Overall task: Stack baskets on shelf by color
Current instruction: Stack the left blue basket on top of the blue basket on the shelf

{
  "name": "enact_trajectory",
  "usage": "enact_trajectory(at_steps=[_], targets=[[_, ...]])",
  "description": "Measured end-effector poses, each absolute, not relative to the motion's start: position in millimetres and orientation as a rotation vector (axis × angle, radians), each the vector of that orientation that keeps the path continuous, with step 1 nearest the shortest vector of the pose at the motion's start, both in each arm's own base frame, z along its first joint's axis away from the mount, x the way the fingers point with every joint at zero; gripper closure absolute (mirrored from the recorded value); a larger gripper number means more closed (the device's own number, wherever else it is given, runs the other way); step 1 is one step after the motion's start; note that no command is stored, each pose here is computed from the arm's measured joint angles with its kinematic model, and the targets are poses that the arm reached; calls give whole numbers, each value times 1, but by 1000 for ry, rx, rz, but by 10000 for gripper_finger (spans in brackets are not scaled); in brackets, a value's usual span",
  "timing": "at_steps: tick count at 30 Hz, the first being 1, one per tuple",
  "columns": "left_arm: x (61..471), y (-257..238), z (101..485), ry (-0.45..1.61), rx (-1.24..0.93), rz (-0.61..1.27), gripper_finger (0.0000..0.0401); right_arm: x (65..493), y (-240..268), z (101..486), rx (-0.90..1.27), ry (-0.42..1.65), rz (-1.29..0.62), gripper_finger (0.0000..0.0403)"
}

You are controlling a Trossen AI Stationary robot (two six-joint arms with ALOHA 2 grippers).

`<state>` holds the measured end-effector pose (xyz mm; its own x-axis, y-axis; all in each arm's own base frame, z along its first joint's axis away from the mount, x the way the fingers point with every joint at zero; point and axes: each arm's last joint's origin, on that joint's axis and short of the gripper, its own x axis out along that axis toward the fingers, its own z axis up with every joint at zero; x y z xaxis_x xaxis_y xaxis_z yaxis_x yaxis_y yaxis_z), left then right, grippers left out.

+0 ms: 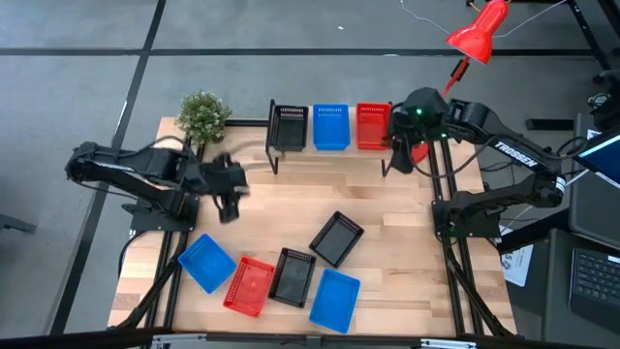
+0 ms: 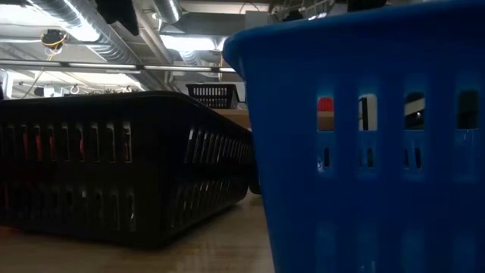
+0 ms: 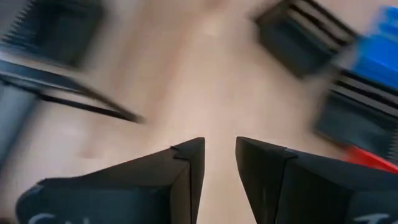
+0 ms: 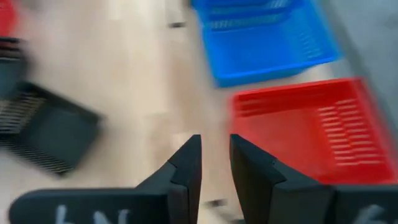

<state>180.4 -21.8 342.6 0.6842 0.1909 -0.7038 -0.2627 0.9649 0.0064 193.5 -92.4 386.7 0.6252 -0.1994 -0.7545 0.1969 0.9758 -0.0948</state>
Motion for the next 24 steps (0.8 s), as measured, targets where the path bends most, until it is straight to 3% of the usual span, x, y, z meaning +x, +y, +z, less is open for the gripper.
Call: enact_trajectory(at_steps=[5, 9, 16, 20, 24], targets=[[189, -66, 326, 936, -366, 74, 317, 194, -74, 382, 181, 900, -73, 320], [190, -109, 305, 1124, -484, 60, 317, 197, -57, 380, 257, 934, -18, 320], [169, -177, 245, 1481, -522, 393, 317, 207, -15, 364, 313, 1019, -12, 320], [169, -205, 207, 1529, -489, 537, 317, 209, 7, 353, 250, 1057, -45, 320], [181, -201, 179, 1468, -362, 715, 317, 211, 20, 352, 203, 1024, -71, 320]])
